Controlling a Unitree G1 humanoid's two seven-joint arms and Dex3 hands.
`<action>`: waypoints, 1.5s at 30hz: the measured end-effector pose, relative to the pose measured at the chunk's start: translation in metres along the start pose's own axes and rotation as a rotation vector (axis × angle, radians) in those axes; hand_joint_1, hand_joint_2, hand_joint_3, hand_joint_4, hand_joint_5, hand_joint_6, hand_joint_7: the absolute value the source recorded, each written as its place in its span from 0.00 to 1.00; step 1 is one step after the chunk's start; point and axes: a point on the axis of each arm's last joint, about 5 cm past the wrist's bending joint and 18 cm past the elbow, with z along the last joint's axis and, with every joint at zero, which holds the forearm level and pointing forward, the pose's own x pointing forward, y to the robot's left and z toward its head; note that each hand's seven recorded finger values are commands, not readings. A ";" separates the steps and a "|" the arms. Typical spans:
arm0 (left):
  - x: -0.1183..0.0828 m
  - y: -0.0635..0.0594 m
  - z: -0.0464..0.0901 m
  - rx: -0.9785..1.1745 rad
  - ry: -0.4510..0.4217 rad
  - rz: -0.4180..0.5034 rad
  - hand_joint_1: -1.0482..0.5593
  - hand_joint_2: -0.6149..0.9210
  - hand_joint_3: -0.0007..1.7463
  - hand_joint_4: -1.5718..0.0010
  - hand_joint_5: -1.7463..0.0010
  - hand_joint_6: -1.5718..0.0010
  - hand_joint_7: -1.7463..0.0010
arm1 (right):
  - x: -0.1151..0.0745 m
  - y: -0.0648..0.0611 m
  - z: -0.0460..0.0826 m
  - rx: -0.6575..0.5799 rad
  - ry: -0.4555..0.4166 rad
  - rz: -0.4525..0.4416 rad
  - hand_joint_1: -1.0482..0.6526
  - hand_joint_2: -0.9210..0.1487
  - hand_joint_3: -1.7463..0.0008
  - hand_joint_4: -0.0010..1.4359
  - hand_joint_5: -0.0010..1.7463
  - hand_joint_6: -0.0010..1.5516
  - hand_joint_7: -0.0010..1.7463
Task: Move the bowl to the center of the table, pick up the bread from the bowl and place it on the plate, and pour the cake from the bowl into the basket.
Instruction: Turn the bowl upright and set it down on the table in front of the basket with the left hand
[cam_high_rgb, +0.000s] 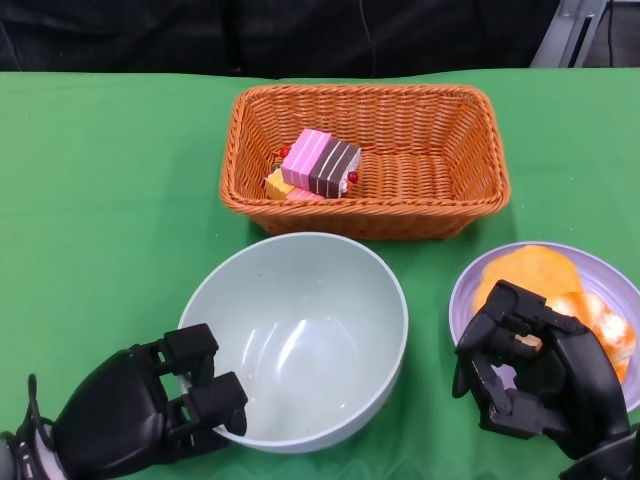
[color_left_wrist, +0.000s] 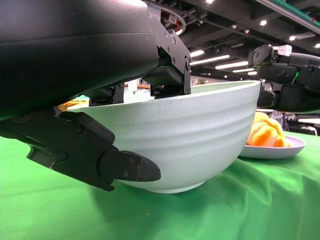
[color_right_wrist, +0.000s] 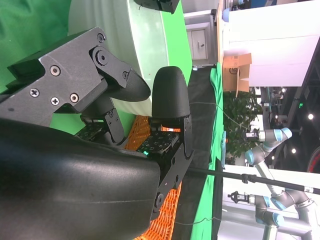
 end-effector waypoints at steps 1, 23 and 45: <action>0.000 0.000 0.000 -0.001 0.003 -0.002 0.59 0.98 0.16 0.67 0.00 0.75 0.00 | 0.000 0.000 0.000 0.000 0.000 0.000 0.57 0.31 0.37 0.52 0.97 0.44 0.81; 0.005 -0.013 0.003 0.018 -0.005 -0.080 0.47 0.99 0.00 0.65 0.10 0.44 0.62 | 0.000 0.000 0.001 -0.003 -0.007 -0.005 0.59 0.31 0.36 0.53 0.97 0.44 0.81; 0.003 -0.012 0.005 0.039 0.023 -0.043 0.33 1.00 0.13 0.63 0.87 0.56 1.00 | 0.000 0.001 0.002 -0.003 -0.010 -0.005 0.58 0.32 0.35 0.52 0.98 0.44 0.82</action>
